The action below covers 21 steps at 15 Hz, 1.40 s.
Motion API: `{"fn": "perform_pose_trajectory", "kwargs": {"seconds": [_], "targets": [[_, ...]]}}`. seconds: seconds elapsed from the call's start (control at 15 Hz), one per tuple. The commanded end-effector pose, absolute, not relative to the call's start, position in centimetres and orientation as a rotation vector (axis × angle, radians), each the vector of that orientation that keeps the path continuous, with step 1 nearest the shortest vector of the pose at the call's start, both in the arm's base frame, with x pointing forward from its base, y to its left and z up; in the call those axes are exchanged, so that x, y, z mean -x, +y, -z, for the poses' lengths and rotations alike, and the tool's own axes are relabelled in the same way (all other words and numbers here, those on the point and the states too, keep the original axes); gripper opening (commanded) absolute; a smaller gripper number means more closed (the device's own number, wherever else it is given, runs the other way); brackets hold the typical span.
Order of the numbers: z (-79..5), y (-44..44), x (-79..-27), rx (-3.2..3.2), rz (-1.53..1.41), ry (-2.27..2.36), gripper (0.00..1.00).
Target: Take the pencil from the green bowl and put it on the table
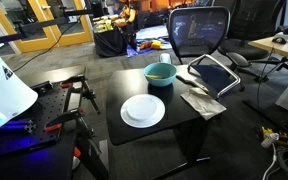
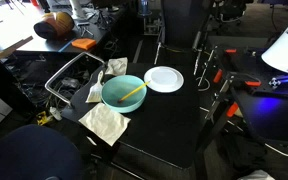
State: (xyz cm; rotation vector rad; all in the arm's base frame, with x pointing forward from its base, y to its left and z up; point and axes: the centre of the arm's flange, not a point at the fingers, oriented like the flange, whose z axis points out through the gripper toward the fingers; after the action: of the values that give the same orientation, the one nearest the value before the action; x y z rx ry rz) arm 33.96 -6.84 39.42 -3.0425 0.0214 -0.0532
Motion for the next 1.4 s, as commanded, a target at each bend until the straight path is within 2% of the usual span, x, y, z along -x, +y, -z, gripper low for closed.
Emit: {"fn": "perform_pose_trajectory", "kwargs": {"seconds": [0.0, 0.4, 0.93, 1.33], "targets": [[-39.4, -6.8, -34.0, 3.042, 0.053, 0.021, 1.00], [-39.5, -6.7, -34.3, 3.050, 0.060, -0.002, 1.00], [-38.8, -1.2, -41.2, 3.119, 0.039, -0.349, 1.00], [-34.4, 4.8, -47.2, 3.142, -0.031, -0.607, 1.00]]}}
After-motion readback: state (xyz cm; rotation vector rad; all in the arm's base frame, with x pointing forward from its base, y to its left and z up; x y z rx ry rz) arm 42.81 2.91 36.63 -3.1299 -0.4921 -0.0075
